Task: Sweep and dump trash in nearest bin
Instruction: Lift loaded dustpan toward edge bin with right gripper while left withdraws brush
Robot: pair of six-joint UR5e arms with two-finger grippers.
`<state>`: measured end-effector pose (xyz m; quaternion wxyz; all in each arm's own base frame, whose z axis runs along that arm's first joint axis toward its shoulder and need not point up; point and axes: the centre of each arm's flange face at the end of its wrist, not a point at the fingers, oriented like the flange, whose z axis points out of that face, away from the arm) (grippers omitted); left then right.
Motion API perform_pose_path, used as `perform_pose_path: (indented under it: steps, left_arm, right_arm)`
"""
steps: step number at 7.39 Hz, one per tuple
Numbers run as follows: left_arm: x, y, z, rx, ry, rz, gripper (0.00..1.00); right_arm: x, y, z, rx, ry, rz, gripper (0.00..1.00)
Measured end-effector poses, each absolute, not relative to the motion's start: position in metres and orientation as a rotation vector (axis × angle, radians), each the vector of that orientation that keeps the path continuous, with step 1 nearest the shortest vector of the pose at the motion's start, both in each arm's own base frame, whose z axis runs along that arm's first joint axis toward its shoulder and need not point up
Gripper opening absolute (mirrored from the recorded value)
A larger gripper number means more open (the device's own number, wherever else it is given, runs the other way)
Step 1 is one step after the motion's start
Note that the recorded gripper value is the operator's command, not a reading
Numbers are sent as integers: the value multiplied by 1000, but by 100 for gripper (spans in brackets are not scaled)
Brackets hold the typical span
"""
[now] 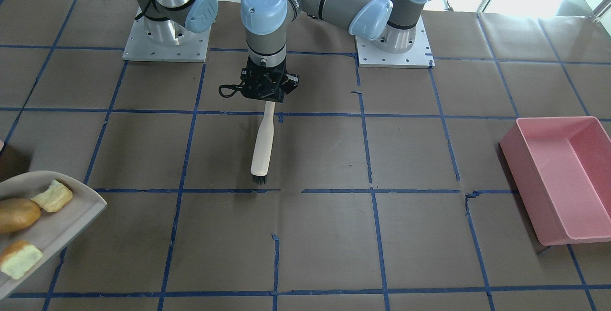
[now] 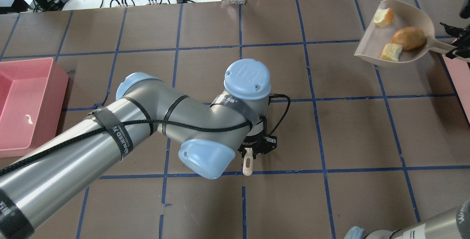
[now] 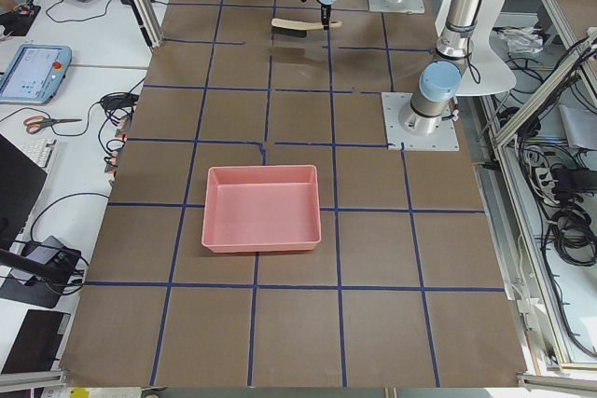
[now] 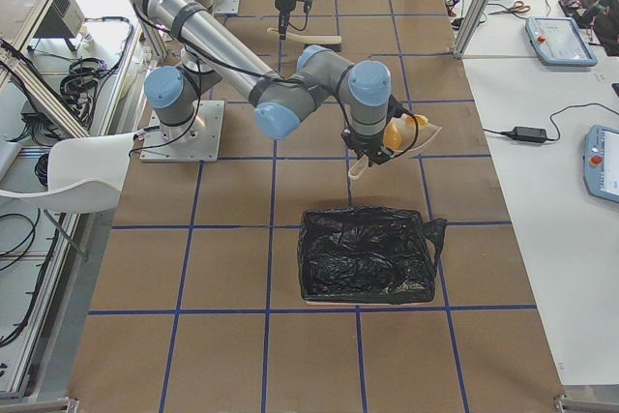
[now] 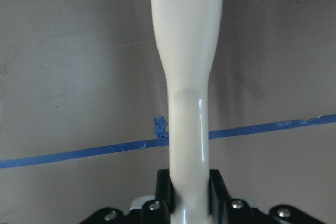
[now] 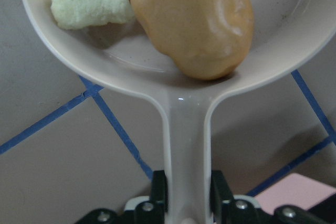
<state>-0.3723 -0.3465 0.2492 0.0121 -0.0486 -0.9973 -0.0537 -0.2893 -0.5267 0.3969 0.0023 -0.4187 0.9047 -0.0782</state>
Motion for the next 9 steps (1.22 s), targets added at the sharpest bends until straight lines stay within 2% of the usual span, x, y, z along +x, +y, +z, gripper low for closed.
perform_pose_path:
  steps: [3, 6, 9]
  left_arm:
    - [-361, -337, 234, -129, -3125, -232, 0]
    - [-363, -340, 238, -102, -3120, -263, 0]
    - [-371, -354, 244, -18, -3112, -249, 1]
  right_arm:
    - [-378, -406, 457, -985, 2982, -247, 16]
    - [-457, -289, 463, -625, 3061, -204, 14]
    - [-471, -255, 466, -428, 3078, -59, 14]
